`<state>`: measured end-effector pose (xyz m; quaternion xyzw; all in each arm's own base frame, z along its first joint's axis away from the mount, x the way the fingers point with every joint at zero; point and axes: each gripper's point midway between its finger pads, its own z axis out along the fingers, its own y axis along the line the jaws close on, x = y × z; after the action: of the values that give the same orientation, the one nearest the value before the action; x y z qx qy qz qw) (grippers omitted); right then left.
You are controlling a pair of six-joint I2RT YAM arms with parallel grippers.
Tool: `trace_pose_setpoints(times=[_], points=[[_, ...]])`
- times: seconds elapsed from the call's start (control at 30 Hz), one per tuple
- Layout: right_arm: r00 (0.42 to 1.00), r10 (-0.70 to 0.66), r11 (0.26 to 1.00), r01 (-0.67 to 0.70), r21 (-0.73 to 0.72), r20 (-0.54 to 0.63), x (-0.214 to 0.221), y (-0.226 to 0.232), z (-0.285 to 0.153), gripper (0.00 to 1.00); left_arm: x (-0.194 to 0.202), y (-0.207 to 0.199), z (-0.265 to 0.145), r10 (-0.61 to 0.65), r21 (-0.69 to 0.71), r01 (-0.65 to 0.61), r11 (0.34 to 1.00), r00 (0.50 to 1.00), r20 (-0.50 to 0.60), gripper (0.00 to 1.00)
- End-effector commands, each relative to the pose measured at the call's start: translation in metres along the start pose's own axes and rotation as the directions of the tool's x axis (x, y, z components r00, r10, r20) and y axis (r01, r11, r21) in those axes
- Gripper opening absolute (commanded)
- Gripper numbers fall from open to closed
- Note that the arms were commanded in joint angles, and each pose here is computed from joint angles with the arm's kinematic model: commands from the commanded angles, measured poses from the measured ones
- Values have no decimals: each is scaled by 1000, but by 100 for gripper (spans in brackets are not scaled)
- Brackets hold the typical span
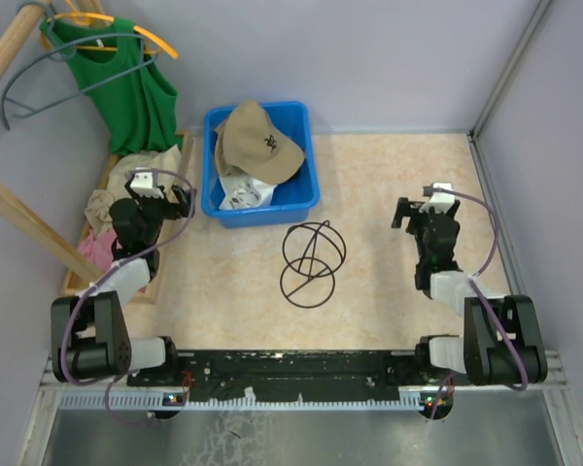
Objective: Stack the hats
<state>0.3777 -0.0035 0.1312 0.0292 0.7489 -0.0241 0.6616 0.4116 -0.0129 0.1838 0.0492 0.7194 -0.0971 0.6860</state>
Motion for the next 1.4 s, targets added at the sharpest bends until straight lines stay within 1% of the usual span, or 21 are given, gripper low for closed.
trace_pose_setpoints(times=[0.0,0.07,0.13,0.17,0.23,0.3,0.37,0.43,0.53,0.67,0.7,0.73,0.87,0.93,1.03,1.07,1.13,1.27,1.37], points=[[999,-18,994,15,-110,-29,-29,23,8,91,18,-12,-10,-130,5,132,991,982,-134,100],[998,-8,989,-2,-151,-62,-42,32,16,90,10,-20,-4,-137,60,146,988,981,-135,100],[993,9,977,-33,-212,-117,-54,47,24,89,14,-25,3,-163,88,183,979,966,-201,100],[989,24,968,-60,-243,-148,-63,56,30,88,20,-27,6,-184,89,212,973,951,-248,100],[974,46,944,-114,-310,-220,-74,75,40,86,27,-32,11,-220,102,262,960,925,-309,100],[956,39,911,-154,-383,-292,-84,97,49,84,29,-45,14,-244,128,300,945,911,-332,100],[947,13,885,-160,-437,-321,-92,115,57,84,27,-56,18,-234,132,291,948,913,-334,100],[950,14,876,-161,-454,-311,-98,123,59,84,31,-61,21,-238,109,292,950,905,-353,100],[964,48,868,-170,-466,-261,-115,128,60,85,43,-60,27,-274,52,321,946,873,-404,100],[967,62,854,-179,-488,-246,-127,132,59,85,49,-56,42,-269,-27,287,958,860,-433,98],[966,71,851,-188,-491,-247,-128,133,58,85,48,-59,49,-257,-31,272,962,861,-439,96],[966,75,847,-193,-495,-247,-128,135,58,85,47,-59,53,-250,-38,260,965,861,-443,92],[968,78,839,-193,-509,-239,-133,139,57,84,46,-58,70,-205,-59,202,978,855,-476,71],[969,76,839,-190,-510,-236,-136,139,57,84,50,-60,78,-168,-43,171,984,842,-512,52],[971,68,846,-177,-503,-227,-142,137,58,84,49,-65,92,-115,-7,133,991,831,-544,28],[972,65,850,-172,-498,-226,-143,136,59,84,48,-67,96,-95,11,121,993,829,-552,23],[970,58,860,-168,-481,-234,-145,133,62,83,43,-74,102,-42,62,92,994,831,-555,20],[963,37,865,-164,-474,-265,-154,133,68,74,29,-96,118,117,227,6,974,844,-523,17],[952,32,864,-180,-471,-305,-156,136,75,75,16,-113,128,211,340,-39,940,848,-486,17]])
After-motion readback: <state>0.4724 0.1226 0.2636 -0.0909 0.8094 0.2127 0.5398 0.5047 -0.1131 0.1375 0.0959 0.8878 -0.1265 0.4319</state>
